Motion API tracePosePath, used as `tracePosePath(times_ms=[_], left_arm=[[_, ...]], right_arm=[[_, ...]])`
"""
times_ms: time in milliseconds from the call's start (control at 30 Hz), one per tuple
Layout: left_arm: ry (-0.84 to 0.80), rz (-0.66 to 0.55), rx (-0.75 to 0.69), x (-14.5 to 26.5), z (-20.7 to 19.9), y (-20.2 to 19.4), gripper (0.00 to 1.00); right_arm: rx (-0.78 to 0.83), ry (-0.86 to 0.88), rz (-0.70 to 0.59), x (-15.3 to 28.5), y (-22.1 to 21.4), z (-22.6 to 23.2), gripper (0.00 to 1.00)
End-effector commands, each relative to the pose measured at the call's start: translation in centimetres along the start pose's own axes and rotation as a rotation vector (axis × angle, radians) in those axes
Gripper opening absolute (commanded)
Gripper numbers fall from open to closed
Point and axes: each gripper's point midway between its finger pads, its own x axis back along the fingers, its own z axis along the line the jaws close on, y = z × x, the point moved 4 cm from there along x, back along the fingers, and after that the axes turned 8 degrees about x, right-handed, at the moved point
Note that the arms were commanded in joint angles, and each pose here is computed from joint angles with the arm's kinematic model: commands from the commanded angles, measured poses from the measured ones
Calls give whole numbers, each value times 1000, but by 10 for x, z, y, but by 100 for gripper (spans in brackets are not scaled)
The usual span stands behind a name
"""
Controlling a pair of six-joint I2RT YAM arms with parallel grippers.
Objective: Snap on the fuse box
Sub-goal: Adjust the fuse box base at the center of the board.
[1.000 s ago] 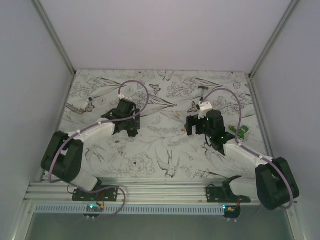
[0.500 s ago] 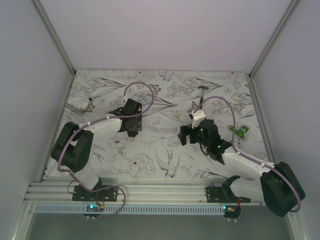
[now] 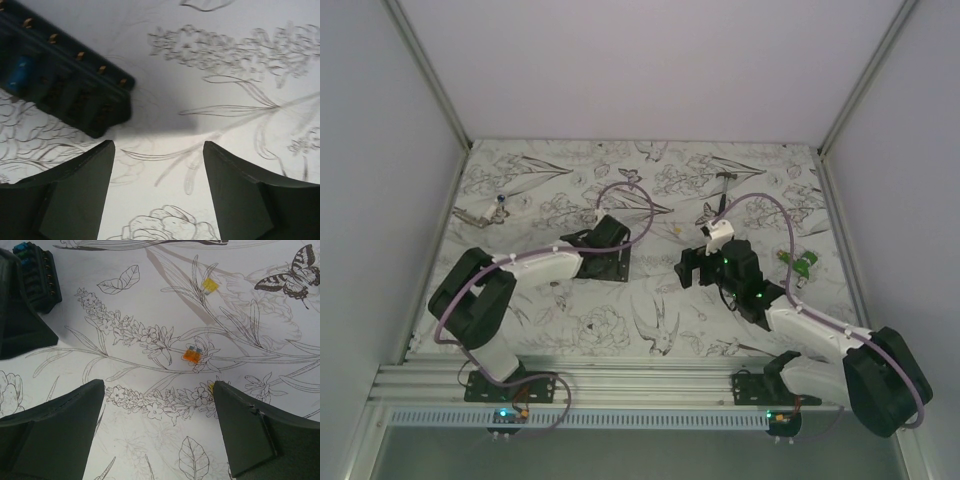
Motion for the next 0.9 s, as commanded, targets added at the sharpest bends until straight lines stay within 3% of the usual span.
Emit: tracePosePath(times_ms=[0,133,267,567,867], left_arm=[[-50,1,-21,10,-27,2,78],[-70,-78,-51,30,-29,22,88],[-22,-136,-76,46,-5,52,90],[-105,-13,87,14,38,105,80],[-99,89,152,-17,63,107,76]], right_arm=[[-26,12,-87,-2,29,5,97],[-26,0,-92,0,28,4,97],[-22,-26,-106,5,28,0,97],[-18,-65,-78,9,10,-6,98],[-7,-106,-96,17,3,-13,98]])
